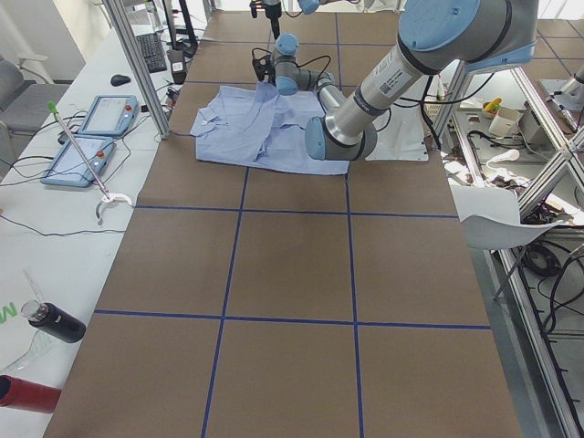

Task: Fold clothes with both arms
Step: 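Carry the sleeve across the chest with the left gripper toward the right gripper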

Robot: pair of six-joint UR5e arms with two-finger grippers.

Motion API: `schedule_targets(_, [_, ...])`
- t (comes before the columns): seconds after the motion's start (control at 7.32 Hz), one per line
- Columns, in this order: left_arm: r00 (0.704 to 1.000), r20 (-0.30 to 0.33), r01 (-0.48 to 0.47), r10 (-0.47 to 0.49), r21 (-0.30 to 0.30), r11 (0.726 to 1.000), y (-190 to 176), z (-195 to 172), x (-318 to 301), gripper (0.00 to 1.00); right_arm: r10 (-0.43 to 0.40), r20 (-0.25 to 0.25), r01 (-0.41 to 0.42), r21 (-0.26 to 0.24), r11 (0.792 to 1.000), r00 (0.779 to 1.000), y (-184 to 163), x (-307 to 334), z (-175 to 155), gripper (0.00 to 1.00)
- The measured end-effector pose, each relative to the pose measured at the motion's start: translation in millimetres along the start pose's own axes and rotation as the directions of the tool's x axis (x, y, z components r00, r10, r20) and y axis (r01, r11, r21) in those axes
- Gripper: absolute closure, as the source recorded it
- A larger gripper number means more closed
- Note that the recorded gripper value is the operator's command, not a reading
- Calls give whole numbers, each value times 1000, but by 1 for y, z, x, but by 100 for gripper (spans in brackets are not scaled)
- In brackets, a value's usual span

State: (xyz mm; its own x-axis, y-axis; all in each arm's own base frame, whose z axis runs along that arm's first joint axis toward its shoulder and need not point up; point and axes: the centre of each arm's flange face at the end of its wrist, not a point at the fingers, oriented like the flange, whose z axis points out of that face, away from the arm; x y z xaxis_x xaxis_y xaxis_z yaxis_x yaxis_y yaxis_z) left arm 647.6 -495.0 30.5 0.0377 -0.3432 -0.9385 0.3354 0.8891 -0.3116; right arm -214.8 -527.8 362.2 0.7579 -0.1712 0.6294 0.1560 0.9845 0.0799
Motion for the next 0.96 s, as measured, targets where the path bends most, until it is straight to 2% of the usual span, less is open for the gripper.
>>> schedule_targets(0.41, [984, -88, -158, 156, -10, 987, 8, -19, 12, 0, -2, 23, 2, -7, 1000, 1000, -1, -4, -1, 0])
schedule_targets(0.68, [981, -71, -180, 179, -2, 984, 0, -17, -6, 0, 0, 39, 0, -10, 1000, 999, -1, -7, -3, 0])
schedule_targets(0.96, [985, -19, -174, 174, 10, 985, -16, -16, -38, 0, 35, 58, -35, -2, 999, 998, 4, -15, -4, 0])
